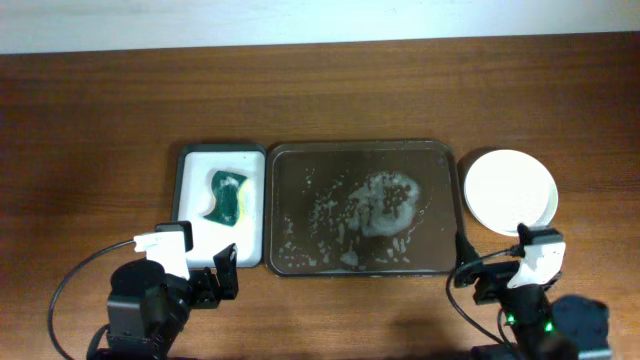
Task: Clean dirty plates on tray and stack at the side
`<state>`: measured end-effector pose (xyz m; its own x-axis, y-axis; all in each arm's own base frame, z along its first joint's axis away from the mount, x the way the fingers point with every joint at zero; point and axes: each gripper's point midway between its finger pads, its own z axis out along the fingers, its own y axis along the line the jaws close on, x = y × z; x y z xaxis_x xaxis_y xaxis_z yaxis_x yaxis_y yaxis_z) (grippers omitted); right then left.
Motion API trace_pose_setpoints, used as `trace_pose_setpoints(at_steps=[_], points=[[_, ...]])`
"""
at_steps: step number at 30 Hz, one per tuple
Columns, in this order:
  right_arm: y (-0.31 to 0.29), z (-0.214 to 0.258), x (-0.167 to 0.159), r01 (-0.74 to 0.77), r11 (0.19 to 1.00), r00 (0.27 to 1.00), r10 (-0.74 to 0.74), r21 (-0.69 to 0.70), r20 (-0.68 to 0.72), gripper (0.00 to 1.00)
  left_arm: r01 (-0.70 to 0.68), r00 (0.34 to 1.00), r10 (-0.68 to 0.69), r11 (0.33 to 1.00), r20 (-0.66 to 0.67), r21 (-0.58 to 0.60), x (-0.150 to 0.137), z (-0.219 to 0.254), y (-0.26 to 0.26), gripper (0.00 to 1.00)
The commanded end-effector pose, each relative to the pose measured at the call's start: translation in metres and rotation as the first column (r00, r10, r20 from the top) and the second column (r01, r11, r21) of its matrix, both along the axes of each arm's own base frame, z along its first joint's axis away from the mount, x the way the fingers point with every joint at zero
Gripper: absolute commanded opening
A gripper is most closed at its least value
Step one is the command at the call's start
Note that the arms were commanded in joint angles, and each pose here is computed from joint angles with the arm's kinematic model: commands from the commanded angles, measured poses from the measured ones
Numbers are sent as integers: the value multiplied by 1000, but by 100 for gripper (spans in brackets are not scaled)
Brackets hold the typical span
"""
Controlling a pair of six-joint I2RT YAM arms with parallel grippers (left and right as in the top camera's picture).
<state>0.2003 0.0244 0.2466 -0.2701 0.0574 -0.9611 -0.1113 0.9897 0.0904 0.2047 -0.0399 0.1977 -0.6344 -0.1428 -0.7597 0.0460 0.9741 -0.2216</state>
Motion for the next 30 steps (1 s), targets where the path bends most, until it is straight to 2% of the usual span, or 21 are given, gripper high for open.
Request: trace_pose_setpoints(at_steps=[1,8,12,15,20,23,30], points=[[2,-8,4,-12,1000,990,13,-2,137,99,-4,1000,4,1000,0,3,0,-1,1,99],[2,-4,27,-9,1000,940,7,4,341,99,-4,1000,4,1000,-7,4,-1,-3,1,99],[2,-21,37,-6,1000,921,3,7,389,99,-4,1000,4,1000,-6,4,-1,-2,1,99],[1,-38,42,0,1000,922,-1,3,387,99,-4,1000,4,1000,-7,4,-1,-3,1,100],[-10,-64,46,68,998,954,-66,1,292,99,-4,1000,4,1000,-7,4,-1,-3,1,99],[-13,-92,45,81,997,980,-77,-12,182,99,-4,1000,4,1000,-7,4,-1,-3,1,99],[-13,-91,45,85,996,979,-81,-12,188,99,-4,1000,4,1000,-7,4,-1,-3,1,100]])
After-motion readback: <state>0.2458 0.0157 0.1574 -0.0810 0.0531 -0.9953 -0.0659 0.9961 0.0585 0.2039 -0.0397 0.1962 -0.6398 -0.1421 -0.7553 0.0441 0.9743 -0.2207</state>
